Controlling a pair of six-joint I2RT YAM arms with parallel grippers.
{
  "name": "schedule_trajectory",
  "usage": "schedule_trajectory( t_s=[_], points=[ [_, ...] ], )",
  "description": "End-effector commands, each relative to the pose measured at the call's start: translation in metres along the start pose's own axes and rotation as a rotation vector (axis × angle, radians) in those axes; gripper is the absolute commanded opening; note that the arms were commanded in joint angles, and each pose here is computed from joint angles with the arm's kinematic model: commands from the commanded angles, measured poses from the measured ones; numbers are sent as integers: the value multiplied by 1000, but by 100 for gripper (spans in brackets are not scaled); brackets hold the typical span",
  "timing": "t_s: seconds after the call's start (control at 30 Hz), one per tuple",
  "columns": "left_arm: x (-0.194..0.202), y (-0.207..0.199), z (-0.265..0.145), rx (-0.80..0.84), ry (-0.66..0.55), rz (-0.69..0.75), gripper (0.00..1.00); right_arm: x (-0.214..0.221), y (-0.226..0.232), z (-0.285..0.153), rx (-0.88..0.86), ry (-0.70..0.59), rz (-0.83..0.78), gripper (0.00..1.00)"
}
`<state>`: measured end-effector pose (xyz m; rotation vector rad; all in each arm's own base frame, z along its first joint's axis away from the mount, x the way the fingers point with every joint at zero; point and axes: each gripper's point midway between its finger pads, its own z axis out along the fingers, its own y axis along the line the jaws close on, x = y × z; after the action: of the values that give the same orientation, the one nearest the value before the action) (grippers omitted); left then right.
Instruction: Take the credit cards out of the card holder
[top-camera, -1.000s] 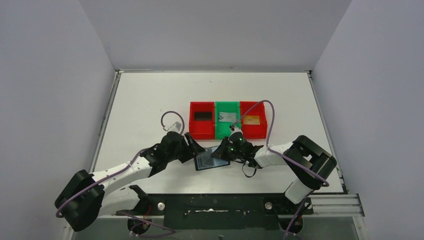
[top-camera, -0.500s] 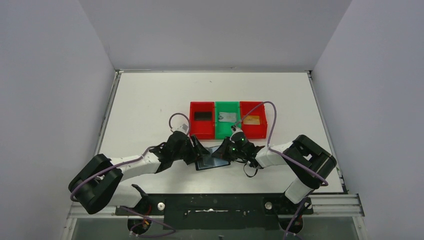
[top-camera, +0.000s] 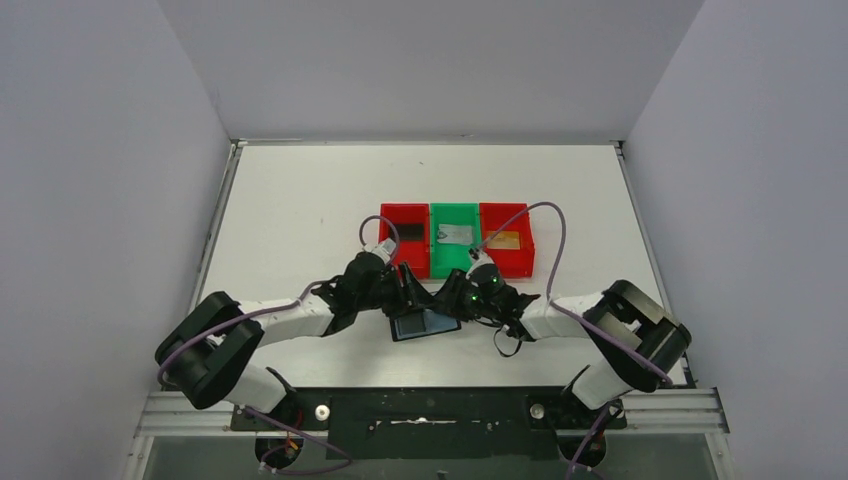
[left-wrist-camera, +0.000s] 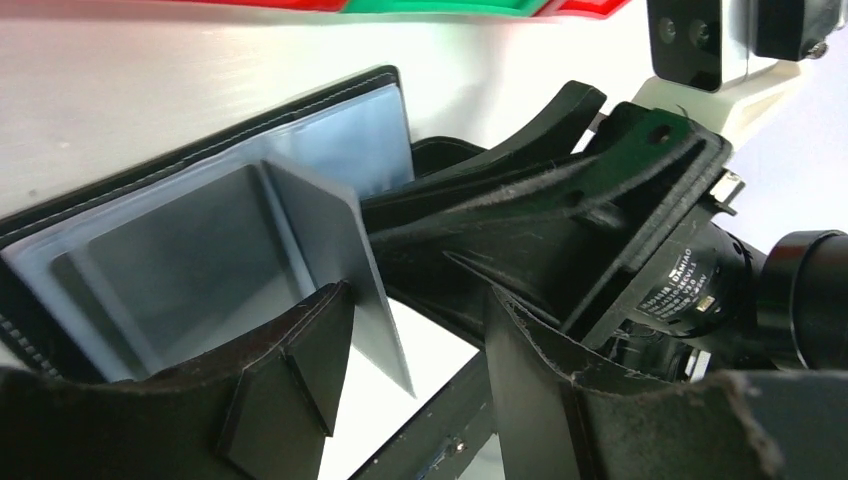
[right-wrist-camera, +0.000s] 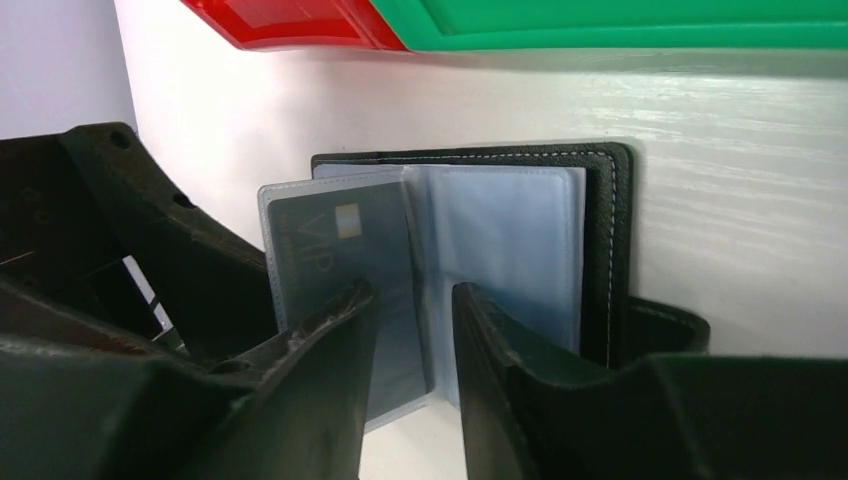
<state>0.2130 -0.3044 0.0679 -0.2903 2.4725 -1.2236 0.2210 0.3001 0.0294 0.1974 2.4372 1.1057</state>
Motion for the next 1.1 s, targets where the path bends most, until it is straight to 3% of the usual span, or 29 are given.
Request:
schedule_trajectory(
  t_s=[0.0, 0.17, 0.27, 0.47, 0.6, 0.87, 1.07],
  points=[
    [-12, -47, 4, 148, -14, 78, 49, -29, 17, -20, -6, -128, -49, 36],
    [-9, -54, 11, 179, 11, 73, 49, -40, -29, -47, 259, -228, 30, 36],
    [-8, -57, 16, 184, 28, 72, 49, -44, -46, -65, 334, -285, 48, 36],
    [-19, -40, 7, 73, -50, 72, 49, -53, -34, -82, 247, -361, 19, 36],
    [-23, -26, -1, -9, -78, 84, 50, -50, -9, -71, 151, -305, -50, 33],
    [-18, -15, 2, -49, -63, 53, 50, -32, 10, -41, 139, -175, -147, 23],
    [-16, -10, 4, -65, -56, 38, 50, -27, 13, -33, 174, -151, -190, 13]
  ],
)
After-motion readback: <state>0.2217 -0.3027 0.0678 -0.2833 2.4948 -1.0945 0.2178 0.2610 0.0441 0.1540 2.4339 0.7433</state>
